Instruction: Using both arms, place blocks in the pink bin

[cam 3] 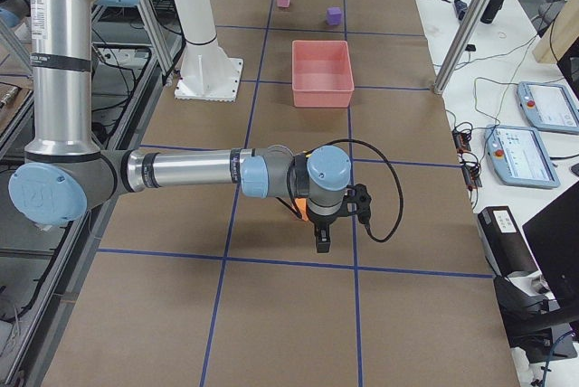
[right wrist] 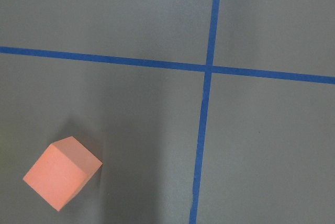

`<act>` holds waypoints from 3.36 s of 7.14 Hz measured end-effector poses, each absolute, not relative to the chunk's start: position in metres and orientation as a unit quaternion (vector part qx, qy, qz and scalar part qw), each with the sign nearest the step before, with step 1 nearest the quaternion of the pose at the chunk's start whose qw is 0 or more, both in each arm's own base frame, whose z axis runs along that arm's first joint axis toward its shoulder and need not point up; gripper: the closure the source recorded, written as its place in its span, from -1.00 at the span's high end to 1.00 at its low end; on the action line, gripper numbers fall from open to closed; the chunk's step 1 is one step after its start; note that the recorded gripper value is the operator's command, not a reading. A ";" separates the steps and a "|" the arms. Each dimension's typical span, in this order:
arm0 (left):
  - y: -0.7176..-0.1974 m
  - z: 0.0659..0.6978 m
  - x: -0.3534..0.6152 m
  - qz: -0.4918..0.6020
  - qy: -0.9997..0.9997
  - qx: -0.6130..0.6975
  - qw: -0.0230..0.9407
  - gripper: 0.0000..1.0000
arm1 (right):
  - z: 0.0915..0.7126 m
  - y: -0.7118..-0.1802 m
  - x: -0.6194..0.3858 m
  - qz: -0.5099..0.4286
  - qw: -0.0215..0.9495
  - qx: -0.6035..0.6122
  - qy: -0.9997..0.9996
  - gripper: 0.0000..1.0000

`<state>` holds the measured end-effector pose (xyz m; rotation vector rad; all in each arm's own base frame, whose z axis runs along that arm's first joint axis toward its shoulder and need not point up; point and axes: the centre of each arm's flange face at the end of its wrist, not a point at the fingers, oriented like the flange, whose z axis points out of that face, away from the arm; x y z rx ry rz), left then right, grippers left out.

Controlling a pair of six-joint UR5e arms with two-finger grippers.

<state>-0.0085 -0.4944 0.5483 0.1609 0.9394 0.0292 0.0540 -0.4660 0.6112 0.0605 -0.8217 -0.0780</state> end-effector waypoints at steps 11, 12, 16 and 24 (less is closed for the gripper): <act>-0.302 0.621 0.127 -0.034 0.434 0.125 0.892 1.00 | 0.608 -0.462 0.054 -0.040 0.916 0.033 -0.398 1.00; -0.297 0.621 0.135 -0.023 0.435 0.121 0.892 1.00 | 0.608 -0.462 0.054 -0.039 0.916 0.032 -0.398 1.00; -0.281 0.615 0.167 0.025 0.445 0.101 0.890 1.00 | 0.609 -0.463 0.054 -0.040 0.916 0.032 -0.399 1.00; -0.266 0.629 0.197 0.057 0.415 0.065 0.906 -0.99 | 0.612 -0.463 0.053 -0.037 0.915 0.028 -0.402 1.00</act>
